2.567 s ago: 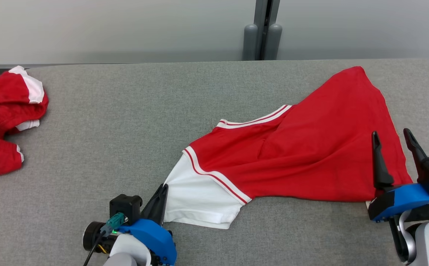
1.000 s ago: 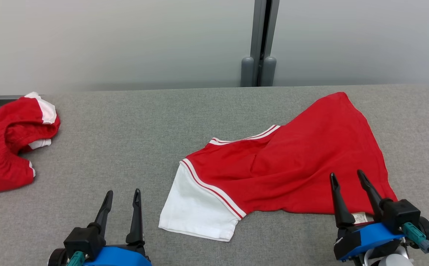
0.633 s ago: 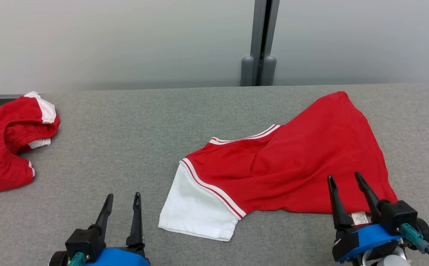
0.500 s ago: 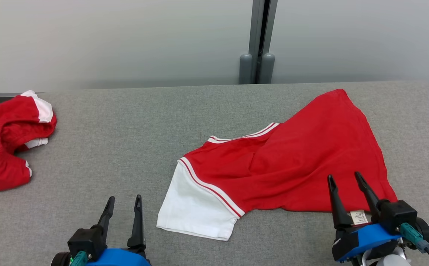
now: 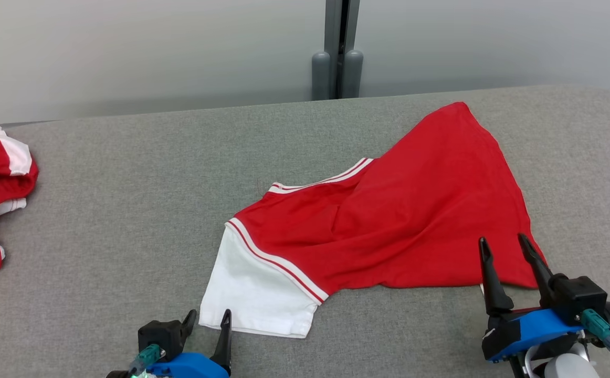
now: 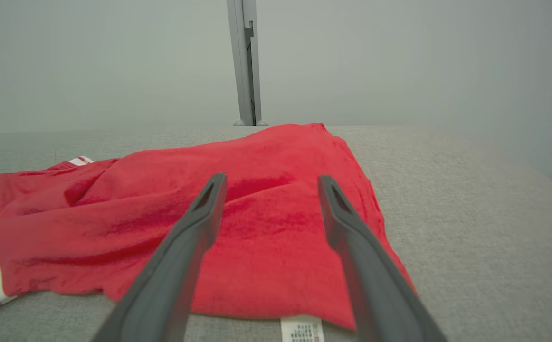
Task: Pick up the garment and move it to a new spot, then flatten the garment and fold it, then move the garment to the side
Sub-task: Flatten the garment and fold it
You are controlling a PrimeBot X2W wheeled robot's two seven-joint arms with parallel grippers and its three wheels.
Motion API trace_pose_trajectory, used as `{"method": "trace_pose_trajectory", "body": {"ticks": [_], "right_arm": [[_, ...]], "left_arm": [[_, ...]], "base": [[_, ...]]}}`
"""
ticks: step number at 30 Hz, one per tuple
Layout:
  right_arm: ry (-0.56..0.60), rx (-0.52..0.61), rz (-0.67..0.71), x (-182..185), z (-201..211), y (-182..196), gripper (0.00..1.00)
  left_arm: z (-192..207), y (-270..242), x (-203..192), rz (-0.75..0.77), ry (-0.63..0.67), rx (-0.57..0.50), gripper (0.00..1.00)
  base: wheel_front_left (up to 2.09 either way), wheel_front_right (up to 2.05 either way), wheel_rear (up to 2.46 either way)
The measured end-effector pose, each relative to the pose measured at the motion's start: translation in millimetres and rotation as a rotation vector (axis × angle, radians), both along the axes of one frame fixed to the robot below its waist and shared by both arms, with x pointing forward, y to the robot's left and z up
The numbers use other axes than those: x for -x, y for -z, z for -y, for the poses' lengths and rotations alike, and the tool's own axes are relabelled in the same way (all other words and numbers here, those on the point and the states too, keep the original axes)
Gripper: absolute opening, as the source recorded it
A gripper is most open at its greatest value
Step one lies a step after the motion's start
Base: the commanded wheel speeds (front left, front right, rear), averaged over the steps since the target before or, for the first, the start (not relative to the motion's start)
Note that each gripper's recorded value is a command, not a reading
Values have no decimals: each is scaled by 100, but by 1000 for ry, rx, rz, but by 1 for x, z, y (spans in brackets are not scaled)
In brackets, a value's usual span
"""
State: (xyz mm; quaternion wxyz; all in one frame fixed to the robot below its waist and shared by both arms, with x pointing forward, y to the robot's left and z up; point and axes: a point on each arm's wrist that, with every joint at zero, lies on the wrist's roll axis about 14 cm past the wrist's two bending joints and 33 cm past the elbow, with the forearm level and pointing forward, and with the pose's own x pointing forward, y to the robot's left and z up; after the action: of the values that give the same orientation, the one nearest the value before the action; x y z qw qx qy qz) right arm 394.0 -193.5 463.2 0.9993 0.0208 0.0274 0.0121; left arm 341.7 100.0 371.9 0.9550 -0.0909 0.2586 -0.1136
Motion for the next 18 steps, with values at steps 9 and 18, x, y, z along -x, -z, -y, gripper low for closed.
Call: {"method": "trace_pose_trajectory", "body": {"ticks": [9,18], "right_arm": [[93,32,-21,5,33,5,100],[198,53,-181,14,69,36,100]], "left_arm": [[8,16,1,-86,34,-17,100],[11,7,-2,-48,40,3,0]], "base": [[0,0,0],[0,0,0]]}}
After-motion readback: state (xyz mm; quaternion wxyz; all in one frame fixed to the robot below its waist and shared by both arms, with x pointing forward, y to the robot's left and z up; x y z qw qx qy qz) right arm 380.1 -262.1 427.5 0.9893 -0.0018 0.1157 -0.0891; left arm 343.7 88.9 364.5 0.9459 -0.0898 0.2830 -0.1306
